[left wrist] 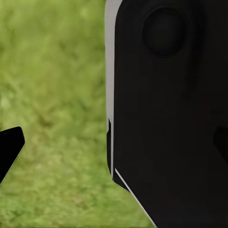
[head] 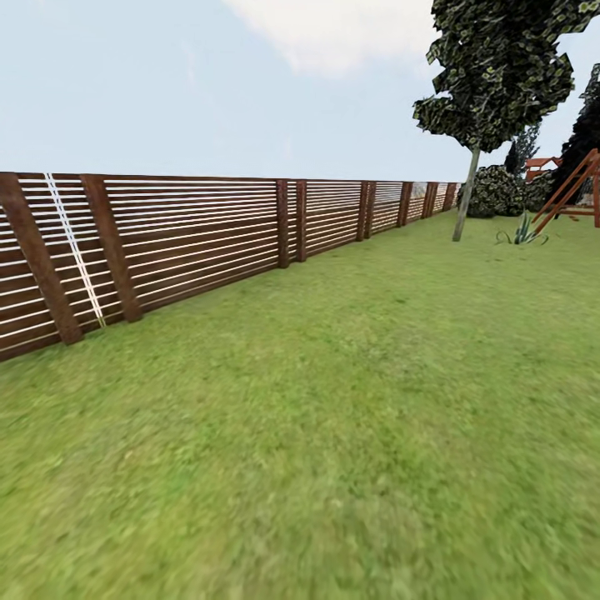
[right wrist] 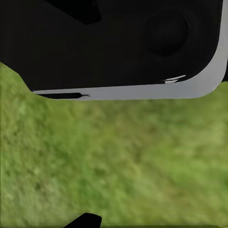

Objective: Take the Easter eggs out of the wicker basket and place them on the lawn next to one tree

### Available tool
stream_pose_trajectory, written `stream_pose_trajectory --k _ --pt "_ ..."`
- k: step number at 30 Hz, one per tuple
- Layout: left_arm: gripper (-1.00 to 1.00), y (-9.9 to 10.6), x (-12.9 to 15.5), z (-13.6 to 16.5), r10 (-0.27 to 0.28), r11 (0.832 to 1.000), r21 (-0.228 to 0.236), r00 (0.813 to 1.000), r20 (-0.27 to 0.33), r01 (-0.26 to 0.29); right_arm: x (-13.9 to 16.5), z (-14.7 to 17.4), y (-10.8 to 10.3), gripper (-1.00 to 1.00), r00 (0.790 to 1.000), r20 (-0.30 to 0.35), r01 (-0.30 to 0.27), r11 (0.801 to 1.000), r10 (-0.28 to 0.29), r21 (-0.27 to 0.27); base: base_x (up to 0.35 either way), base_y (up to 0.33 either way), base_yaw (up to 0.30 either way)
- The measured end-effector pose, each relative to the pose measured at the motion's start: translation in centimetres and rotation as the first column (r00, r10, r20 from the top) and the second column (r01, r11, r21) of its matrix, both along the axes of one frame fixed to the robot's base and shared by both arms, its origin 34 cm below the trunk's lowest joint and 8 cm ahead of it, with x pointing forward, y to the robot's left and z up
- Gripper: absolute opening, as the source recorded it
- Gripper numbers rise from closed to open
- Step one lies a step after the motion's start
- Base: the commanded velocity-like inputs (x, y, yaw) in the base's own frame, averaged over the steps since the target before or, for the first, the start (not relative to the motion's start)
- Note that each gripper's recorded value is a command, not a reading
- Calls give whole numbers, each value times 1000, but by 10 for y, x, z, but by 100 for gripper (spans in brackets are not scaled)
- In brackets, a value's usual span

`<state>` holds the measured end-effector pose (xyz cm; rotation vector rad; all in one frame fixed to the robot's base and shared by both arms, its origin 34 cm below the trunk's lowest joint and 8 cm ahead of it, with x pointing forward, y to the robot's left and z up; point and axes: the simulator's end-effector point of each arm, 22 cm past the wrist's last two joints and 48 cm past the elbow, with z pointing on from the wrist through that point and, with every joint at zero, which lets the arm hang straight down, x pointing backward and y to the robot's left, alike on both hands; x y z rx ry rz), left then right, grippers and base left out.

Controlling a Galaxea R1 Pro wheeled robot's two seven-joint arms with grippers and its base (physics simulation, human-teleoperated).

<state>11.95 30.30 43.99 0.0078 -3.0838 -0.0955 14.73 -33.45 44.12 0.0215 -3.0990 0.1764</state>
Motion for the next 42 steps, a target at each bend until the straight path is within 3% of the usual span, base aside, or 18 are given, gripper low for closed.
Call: stream_pose_trajectory --k 42 --pt "100 0 0 0 0 1000 0 1000 0 0 -1 0 1 100 1000 -2 0 1000 0 1 335 0 0"
